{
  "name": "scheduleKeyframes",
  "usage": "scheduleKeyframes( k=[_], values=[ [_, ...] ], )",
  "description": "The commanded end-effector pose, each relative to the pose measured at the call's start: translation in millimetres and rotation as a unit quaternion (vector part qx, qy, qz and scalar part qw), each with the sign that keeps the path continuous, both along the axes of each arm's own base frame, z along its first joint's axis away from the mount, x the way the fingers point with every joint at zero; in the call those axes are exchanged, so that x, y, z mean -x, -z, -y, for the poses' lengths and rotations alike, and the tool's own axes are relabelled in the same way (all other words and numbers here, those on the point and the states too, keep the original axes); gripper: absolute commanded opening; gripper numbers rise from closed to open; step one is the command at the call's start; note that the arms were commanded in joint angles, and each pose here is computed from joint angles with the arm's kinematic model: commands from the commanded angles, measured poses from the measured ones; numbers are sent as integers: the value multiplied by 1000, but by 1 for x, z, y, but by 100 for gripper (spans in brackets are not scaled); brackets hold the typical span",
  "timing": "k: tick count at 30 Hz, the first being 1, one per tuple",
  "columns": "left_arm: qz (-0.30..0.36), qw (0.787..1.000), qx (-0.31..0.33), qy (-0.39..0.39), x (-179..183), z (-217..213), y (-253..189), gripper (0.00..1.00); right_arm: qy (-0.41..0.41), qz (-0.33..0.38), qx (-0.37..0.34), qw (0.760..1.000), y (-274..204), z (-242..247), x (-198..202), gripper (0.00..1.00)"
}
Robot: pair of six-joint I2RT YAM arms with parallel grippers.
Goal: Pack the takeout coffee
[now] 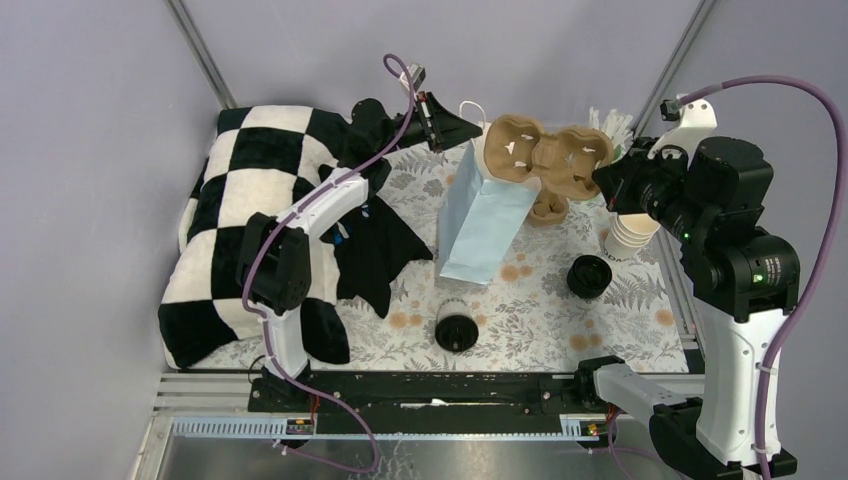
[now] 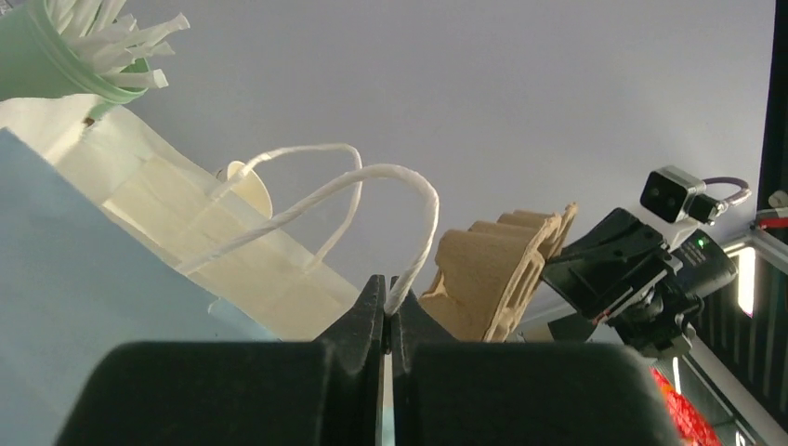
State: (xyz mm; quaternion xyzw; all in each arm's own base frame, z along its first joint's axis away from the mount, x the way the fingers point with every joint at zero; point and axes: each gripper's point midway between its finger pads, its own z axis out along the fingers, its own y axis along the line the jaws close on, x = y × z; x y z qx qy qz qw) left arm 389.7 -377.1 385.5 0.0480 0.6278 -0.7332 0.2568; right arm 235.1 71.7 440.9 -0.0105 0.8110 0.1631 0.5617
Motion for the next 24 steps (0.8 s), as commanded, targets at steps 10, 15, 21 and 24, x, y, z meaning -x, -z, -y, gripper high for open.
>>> scheduleKeyframes(
  k=[10, 15, 21, 24],
  values=[
    [67, 995, 26, 70, -21, -18, -19, 0, -74, 15, 19, 997, 0, -23, -26, 0],
    [58, 994, 8, 91, -14, -18, -3, 0, -55, 5, 48, 997, 7, -14, -39, 0],
    [46, 994, -9, 99, -6, -20, 12, 0, -41, -14, 77, 996, 19, -5, -44, 0],
    [45, 993, -20, 108, -2, -20, 16, 0, -14, -20, 127, 992, 25, 13, -46, 0]
  ],
)
